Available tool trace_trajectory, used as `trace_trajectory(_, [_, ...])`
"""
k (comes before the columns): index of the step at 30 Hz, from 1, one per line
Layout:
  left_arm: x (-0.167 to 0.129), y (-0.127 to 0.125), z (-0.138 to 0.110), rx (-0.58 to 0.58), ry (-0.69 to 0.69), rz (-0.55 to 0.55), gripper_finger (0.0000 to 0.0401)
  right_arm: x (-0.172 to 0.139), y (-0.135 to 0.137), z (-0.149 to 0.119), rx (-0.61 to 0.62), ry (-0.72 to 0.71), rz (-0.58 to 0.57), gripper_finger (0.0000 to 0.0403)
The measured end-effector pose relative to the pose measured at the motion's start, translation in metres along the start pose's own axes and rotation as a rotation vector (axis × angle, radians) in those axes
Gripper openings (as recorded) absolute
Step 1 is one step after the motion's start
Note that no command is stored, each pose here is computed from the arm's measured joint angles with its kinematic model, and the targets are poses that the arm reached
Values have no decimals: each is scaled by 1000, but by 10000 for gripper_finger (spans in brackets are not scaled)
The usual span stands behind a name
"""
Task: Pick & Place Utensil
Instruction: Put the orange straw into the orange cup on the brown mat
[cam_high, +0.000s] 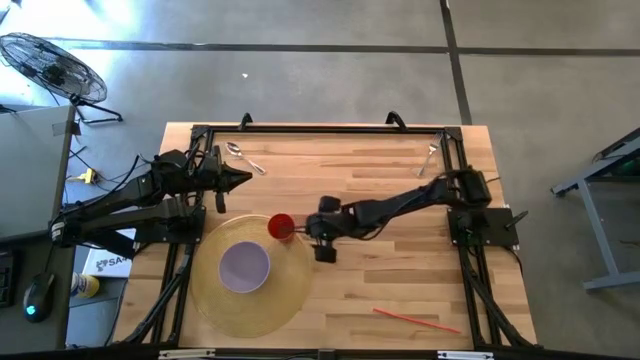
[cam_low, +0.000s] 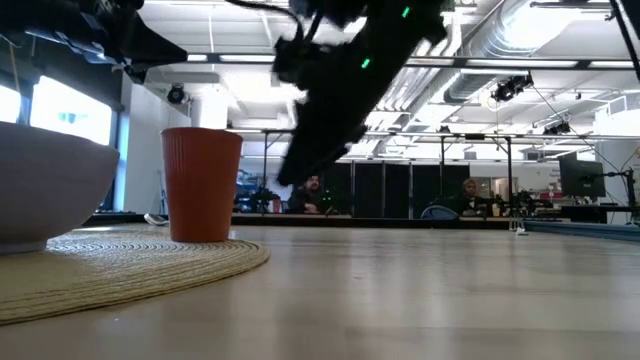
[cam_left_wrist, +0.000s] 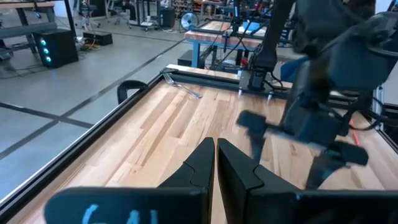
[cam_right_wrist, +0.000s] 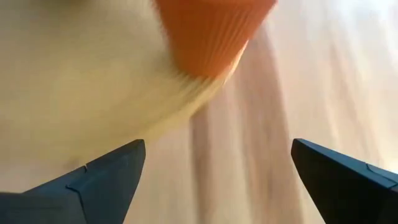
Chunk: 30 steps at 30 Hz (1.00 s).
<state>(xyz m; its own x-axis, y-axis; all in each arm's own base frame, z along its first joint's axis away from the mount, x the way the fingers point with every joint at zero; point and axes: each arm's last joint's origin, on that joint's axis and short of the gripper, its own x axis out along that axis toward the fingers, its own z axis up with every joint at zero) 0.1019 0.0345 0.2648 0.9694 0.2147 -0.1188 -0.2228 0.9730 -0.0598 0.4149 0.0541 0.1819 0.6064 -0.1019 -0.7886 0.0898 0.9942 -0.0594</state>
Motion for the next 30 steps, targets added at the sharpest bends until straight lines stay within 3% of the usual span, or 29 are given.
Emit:
trace_trajectory(7, [0, 0, 0, 10, 2, 3, 16, -55, 48, -3, 130, 286, -10, 398])
trace_trajectory(13, [0, 0, 2, 13, -17, 8, 16, -85, 94, -16, 275, 399, 22, 395])
trace_trajectory(22, [0, 0, 2, 11, -20, 2, 16, -96, 153, -57, 430, 603, 37, 359])
trace_trajectory(30, [0, 0, 2, 10, -20, 7, 16, -104, 173, -82, 413, 713, -22, 332])
